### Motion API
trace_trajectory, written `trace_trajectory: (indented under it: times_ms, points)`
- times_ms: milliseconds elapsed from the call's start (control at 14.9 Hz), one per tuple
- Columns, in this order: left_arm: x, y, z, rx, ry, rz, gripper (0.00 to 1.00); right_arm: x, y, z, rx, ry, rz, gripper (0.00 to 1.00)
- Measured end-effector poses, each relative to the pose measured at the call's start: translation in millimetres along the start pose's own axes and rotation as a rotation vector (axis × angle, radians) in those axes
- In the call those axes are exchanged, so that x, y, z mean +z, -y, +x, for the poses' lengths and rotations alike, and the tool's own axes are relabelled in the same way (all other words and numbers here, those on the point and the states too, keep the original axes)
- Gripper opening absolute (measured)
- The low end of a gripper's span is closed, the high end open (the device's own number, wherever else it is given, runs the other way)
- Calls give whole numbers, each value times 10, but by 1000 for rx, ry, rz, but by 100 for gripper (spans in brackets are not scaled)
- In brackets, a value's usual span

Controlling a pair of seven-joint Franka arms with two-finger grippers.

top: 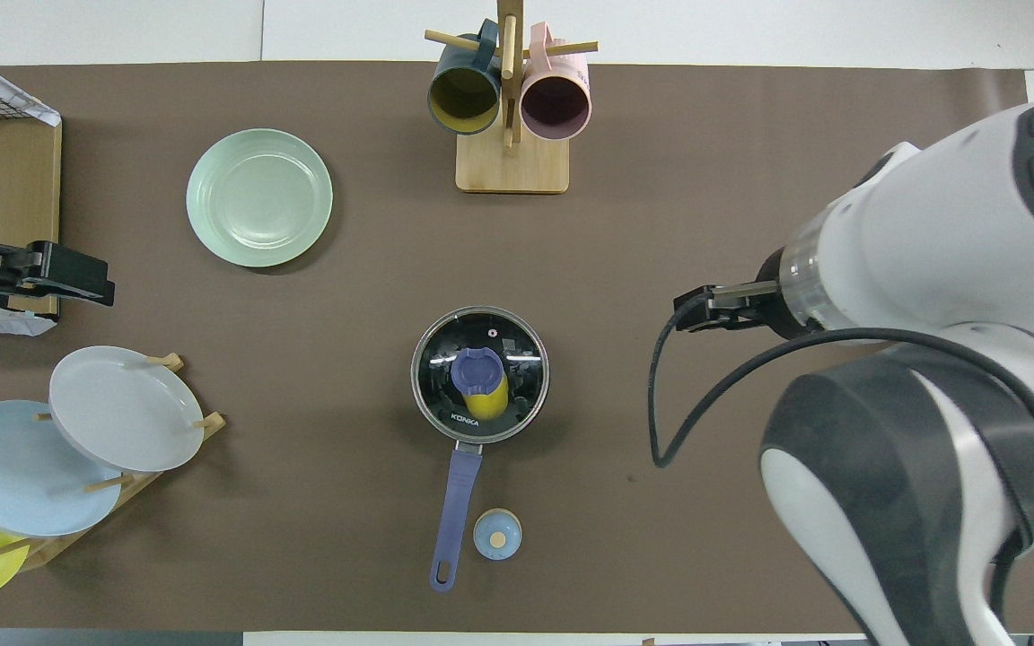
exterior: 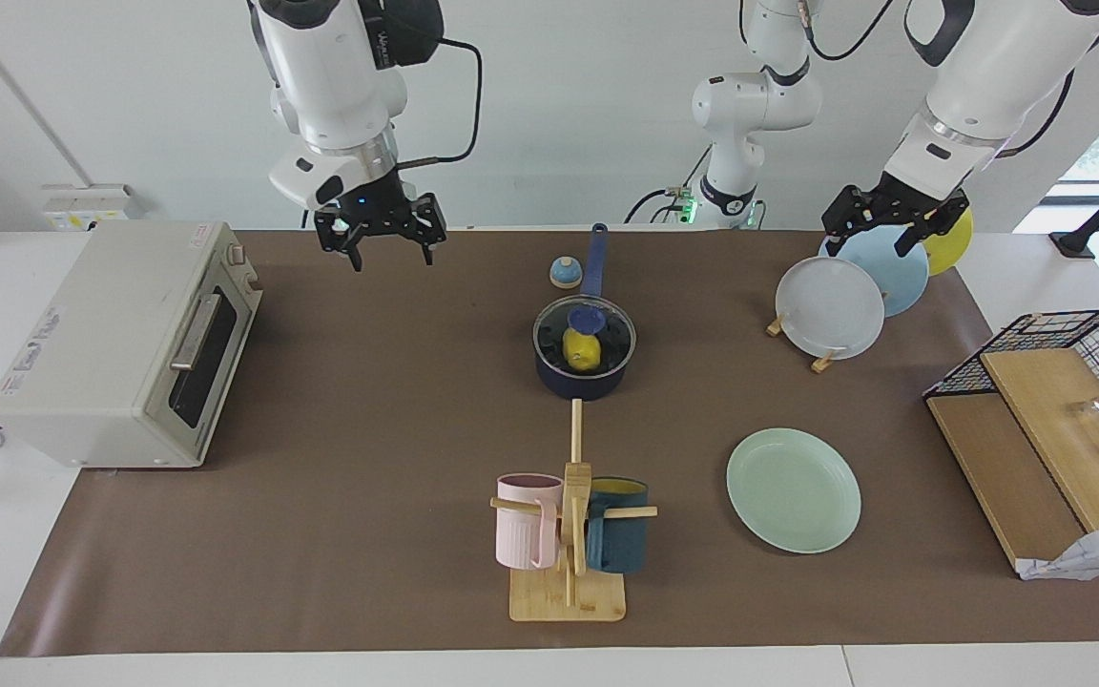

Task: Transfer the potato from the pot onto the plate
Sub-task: 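Reach the right gripper over the glass lid on the saucepan, then grasp the glass lid knob with the right gripper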

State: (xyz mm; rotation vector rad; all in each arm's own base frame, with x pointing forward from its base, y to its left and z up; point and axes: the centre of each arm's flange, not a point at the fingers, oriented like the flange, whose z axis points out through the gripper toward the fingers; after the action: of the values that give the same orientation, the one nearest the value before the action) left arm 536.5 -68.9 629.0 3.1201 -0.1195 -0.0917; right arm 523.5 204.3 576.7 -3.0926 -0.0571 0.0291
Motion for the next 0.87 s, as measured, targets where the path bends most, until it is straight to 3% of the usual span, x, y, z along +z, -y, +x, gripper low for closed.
trace_trajectory:
  times_ms: [471,874]
  points:
    - [0,0,0,0,0,0,100,553,1885,-88,92,-10,3,100]
    - [0,0,0,0,0,0,100,1095,2424,-197,46,-44,-10,100]
